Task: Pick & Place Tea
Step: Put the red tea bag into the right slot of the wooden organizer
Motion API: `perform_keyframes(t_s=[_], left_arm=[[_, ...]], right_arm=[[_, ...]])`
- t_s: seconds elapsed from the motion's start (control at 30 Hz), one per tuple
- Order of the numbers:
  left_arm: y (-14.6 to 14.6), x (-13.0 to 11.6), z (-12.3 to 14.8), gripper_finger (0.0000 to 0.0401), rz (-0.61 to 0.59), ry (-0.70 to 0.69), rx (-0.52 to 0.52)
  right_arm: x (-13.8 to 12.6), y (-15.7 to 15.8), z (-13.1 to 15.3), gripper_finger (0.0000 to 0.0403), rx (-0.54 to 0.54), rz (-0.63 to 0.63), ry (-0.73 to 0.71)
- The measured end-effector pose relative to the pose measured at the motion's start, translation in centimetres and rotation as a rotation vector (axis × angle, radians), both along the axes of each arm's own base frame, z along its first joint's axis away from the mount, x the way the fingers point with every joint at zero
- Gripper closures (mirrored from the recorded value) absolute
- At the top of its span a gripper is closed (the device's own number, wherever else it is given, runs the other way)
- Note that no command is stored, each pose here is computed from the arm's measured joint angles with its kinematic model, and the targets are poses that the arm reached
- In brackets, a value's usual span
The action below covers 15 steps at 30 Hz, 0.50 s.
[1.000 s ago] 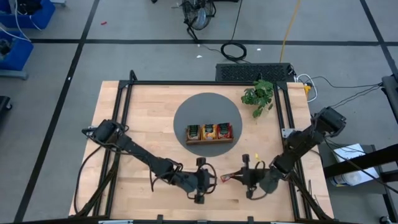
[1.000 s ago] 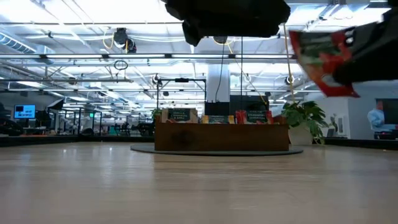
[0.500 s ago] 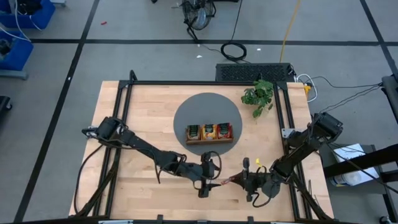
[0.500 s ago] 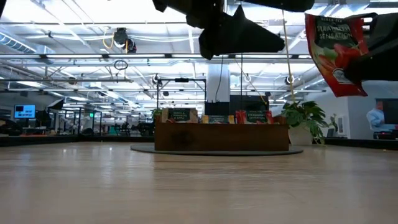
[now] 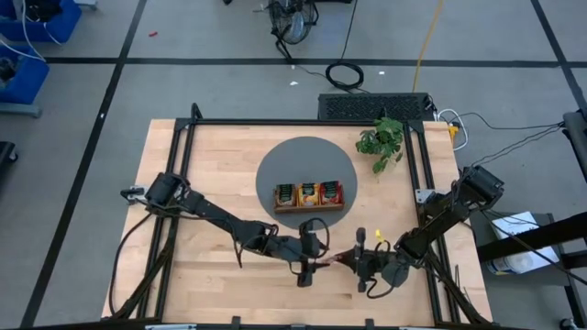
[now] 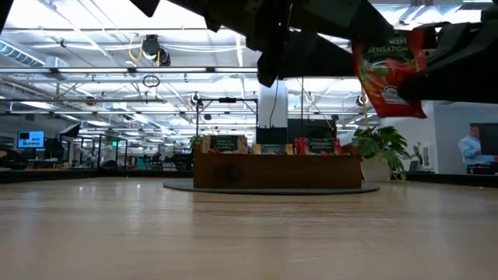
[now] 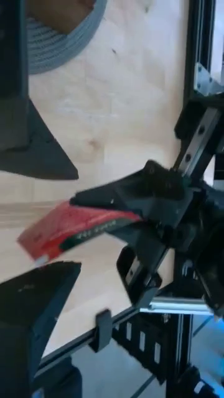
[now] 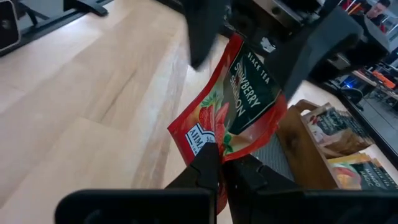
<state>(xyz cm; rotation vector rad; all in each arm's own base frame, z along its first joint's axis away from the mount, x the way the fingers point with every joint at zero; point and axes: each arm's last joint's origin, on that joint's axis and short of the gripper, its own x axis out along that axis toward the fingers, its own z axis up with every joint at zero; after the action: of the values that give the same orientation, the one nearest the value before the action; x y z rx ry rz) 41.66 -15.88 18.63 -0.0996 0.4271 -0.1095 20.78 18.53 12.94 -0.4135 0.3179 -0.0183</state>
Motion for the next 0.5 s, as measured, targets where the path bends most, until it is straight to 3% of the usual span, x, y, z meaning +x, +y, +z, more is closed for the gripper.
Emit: perform_keyframes(t_s=[0.13,0.33,0.4,0.5], left_arm=[[0.13,0.08,0.0,0.0244,0.002,-0.004,0.002],[0.25,0.04,-0.18,0.0385,-0.013,0.009,0.048],[0.24,0.01,-0.21,0.039,-0.011,0.012,0.055],[0.17,-0.03,-0.25,0.0393,-0.014,0.013,0.07]], right_arm=[[0.0,0.01,0.0,0.0397,0.001,0.002,0.001],[-0.02,0.02,0.0,0.0396,-0.014,0.007,0.002],[-0.03,0.12,-0.09,0.0393,0.007,0.042,0.019],[-0.06,0.32,-0.25,0.0375,0.126,0.098,0.058]])
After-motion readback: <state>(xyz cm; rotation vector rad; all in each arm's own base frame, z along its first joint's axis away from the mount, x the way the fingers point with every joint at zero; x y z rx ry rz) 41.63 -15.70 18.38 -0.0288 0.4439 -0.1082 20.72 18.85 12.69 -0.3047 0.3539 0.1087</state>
